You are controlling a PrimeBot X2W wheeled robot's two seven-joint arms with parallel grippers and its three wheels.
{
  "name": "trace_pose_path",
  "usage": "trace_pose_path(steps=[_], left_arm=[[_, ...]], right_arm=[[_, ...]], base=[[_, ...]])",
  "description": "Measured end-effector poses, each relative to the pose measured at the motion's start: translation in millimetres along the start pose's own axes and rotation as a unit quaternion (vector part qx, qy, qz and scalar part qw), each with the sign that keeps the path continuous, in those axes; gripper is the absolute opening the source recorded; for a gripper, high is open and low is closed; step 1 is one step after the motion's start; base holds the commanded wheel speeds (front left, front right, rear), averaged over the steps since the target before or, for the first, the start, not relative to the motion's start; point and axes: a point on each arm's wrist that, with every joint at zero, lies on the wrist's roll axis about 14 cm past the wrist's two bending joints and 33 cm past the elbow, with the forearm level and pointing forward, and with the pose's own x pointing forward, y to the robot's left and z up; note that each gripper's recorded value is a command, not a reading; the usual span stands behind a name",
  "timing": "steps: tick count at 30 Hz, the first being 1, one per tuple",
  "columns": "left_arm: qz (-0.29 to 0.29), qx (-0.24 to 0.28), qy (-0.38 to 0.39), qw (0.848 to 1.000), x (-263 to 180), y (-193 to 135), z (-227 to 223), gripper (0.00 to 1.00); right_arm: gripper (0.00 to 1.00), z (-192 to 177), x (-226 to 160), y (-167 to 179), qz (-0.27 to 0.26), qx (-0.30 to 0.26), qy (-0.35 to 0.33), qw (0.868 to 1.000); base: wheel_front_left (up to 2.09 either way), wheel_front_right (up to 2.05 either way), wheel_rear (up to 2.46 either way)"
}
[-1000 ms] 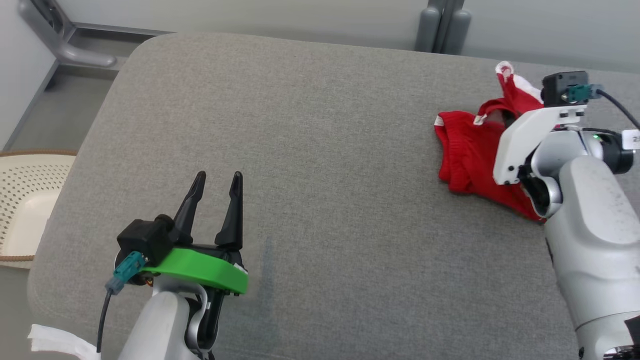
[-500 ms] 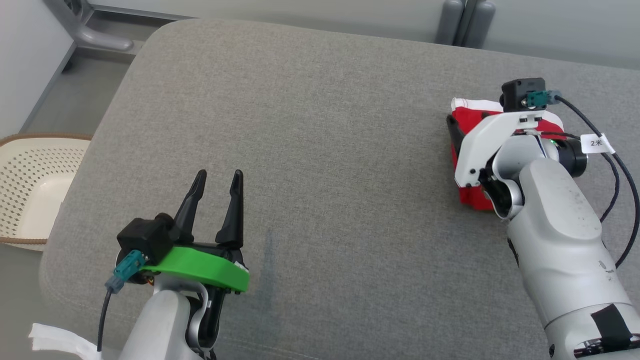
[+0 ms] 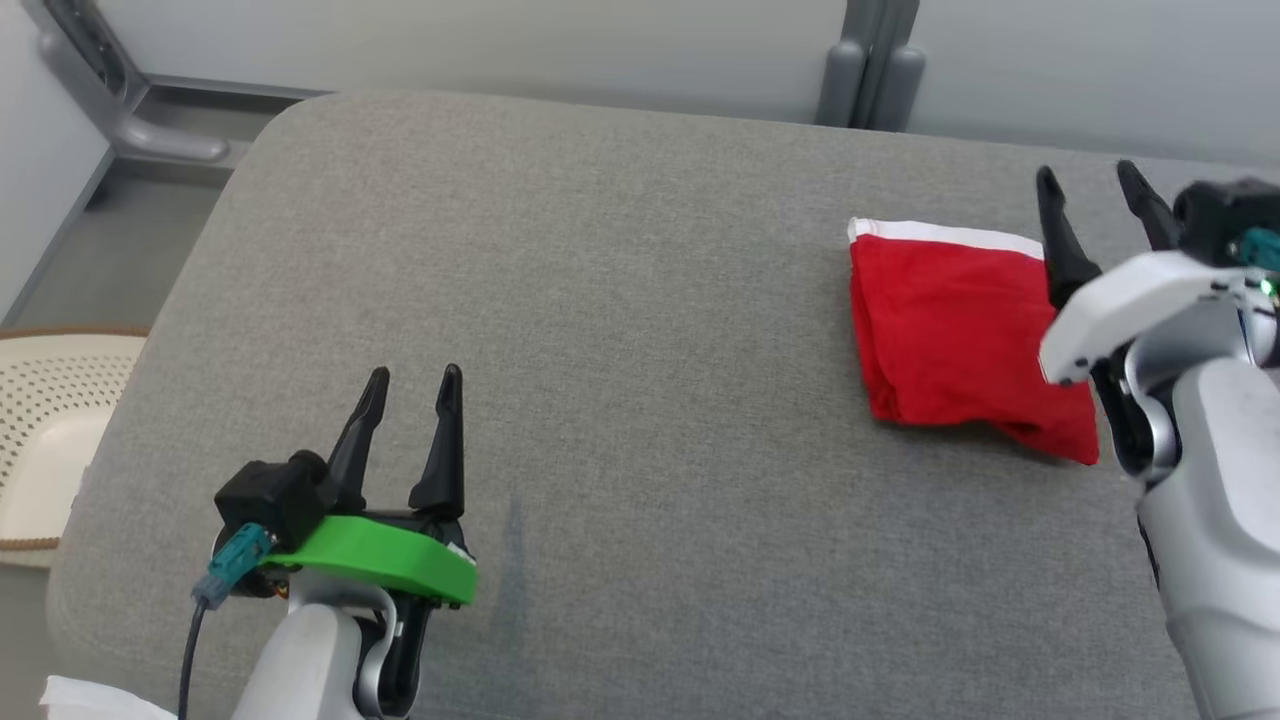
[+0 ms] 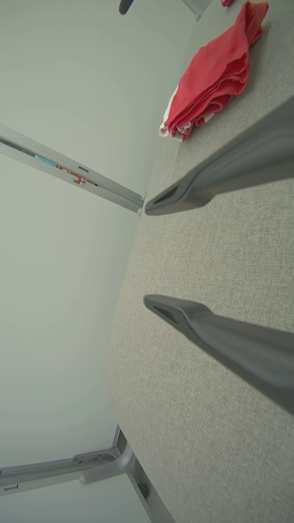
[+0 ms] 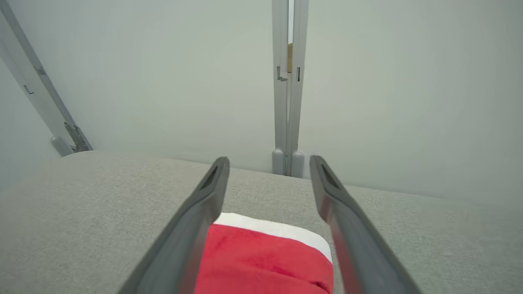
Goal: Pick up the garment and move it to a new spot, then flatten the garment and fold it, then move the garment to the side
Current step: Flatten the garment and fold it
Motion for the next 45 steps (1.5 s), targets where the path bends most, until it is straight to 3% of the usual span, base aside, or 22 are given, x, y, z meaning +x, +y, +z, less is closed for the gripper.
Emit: trace_pose_path(steps=[11,22,45], left_arm=[[-0.014,0.006,0.006,1.000,-3,-7,-5,1.00],[-0.030,0.020,0.017,0.999,-9,-16,-14,1.00],[-0.039,0.029,0.022,0.999,-10,-22,-18,1.00]], right_arm=[[1.00,-28,-95,-28,-0.063,-0.009,-0.020,0.998],[1.00,-30,-144,-29,-0.095,0.008,-0.031,0.995],[1.00,-44,-161,-26,-0.113,0.033,-0.010,0.993]], base=[[0.00,0.00,0.00],[0.00,0.00,0.00],[0.00,0.00,0.00]])
